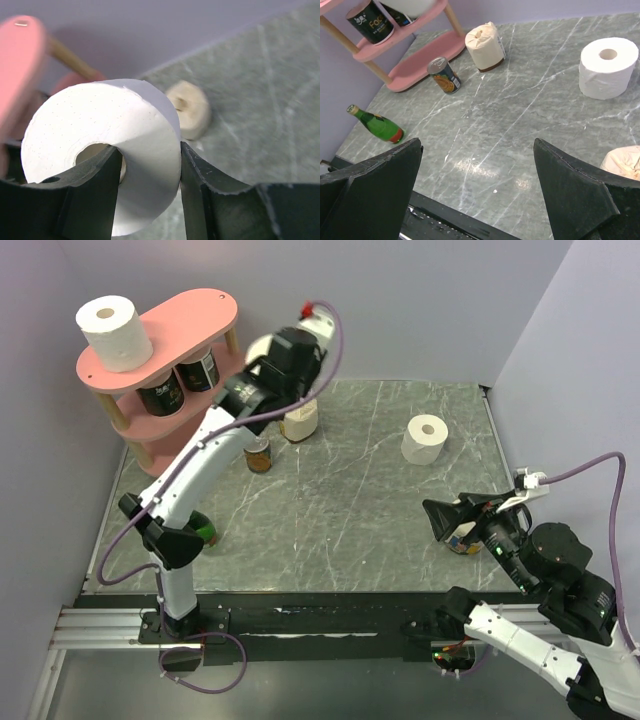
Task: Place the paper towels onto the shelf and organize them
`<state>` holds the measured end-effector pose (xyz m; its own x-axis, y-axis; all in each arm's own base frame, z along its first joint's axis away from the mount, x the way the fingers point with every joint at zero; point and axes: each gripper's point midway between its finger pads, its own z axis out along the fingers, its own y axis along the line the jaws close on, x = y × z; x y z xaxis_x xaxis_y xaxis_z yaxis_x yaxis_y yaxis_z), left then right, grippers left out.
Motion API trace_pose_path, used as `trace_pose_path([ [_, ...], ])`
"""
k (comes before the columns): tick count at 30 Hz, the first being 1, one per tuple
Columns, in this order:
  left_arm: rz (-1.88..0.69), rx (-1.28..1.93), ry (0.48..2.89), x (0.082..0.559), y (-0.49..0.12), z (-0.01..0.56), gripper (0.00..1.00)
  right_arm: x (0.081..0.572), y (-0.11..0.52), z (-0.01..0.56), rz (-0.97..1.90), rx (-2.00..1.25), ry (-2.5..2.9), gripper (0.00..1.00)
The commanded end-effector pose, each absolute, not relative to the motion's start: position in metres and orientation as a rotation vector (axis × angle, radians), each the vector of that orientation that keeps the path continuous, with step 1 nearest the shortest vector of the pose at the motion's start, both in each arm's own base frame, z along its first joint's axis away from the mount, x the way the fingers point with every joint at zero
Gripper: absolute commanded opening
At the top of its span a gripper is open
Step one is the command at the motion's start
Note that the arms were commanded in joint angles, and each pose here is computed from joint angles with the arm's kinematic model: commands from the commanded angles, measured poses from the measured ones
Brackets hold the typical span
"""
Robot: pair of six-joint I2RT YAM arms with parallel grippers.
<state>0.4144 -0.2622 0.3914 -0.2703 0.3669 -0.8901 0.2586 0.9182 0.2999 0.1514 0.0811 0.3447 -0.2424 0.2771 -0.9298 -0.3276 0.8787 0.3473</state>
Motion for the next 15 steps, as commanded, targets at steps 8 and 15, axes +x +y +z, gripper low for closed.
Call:
trace_pose_path([
  [8,0.327,0.171,1.558,0.440,-0.145,0.521,0.39,0.158,0.089,0.373,0.582,-0.044,1.690,1.00],
  [15,0.398,0.127,1.508,0.449,-0.120,0.536,0.38,0.162,0.096,0.370,0.577,-0.062,1.709,1.00],
])
